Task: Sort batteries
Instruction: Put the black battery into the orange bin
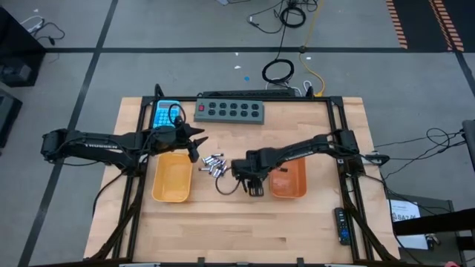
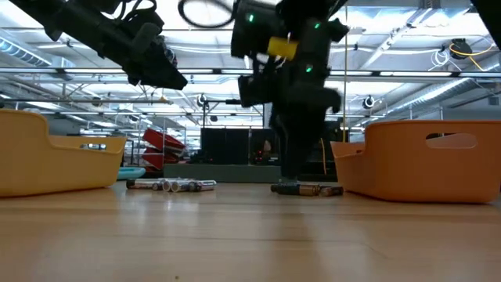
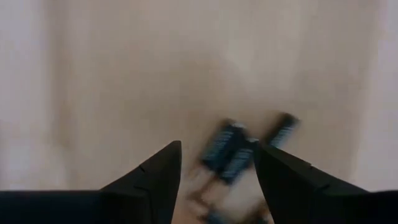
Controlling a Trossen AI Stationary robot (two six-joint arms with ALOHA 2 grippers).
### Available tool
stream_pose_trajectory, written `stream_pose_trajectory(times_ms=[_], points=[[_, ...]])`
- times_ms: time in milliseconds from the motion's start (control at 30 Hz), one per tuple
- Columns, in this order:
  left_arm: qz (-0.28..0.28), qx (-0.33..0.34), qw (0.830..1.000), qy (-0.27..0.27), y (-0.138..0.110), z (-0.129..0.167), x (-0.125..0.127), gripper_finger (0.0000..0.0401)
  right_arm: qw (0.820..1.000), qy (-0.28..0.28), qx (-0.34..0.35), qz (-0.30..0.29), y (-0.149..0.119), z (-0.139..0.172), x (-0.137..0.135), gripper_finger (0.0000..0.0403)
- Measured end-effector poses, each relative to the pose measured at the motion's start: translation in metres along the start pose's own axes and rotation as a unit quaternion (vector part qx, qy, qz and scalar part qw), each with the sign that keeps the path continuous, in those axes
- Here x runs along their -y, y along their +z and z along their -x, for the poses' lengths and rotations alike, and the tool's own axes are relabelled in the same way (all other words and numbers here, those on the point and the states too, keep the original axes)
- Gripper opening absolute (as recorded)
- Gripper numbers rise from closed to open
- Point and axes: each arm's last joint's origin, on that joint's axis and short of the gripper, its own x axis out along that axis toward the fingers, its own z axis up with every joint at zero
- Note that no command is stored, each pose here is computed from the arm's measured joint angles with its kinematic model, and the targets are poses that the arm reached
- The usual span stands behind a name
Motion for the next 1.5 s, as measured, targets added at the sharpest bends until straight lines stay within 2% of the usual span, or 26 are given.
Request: stream_pose_trajectory(times_ms=[133,233,633,733,833,1000,1133,1233,1300,1400,1500], points=[[0.0,0.002,1.0,0.0,0.0,0.0,0.0,0.0166,0.998,0.015,0.002,-0.054,0.003,-0.005,0.022,0.0192],[0.001,0.003,1.0,0.0,0.001,0.0,0.0,0.0166,0.997,0.017,-0.008,-0.075,0.002,-0.011,0.028,0.0192],[-0.003,0.006,1.0,0.0,0.001,0.0,0.0,0.0166,0.995,0.014,-0.029,-0.095,0.0,-0.025,0.032,0.0185],[-0.003,0.006,1.0,0.0,0.001,0.0,0.0,0.0166,0.995,0.014,-0.032,-0.097,0.0,-0.028,0.035,0.0163],[-0.003,0.006,1.0,0.001,0.001,0.0,0.0,0.0166,0.995,0.013,-0.037,-0.088,-0.001,-0.032,0.039,0.0124],[-0.004,0.006,1.0,0.002,0.001,0.0,0.0,0.0166,0.997,0.013,-0.039,-0.065,-0.001,-0.034,0.046,0.0025],[-0.012,0.006,1.0,0.002,0.001,0.0,0.0,0.0166,0.998,0.003,-0.034,-0.057,-0.001,-0.033,0.048,0.0012],[-0.012,0.006,1.0,0.002,0.001,0.0,0.0,0.0166,0.999,-0.012,-0.019,-0.047,0.0,-0.024,0.048,0.0006],[-0.012,0.006,1.0,0.002,0.001,0.0,0.0,0.0166,0.998,-0.047,-0.001,-0.046,0.002,-0.014,0.05,0.0004],[-0.012,0.005,1.0,0.002,0.001,0.0,0.0,0.0166,0.992,-0.109,0.011,-0.055,-0.003,0.023,0.051,0.0003],[-0.015,-0.002,1.0,0.001,0.0,0.0,0.0,0.0166,0.988,-0.134,0.032,-0.066,-0.012,0.065,0.037,0.0002]])
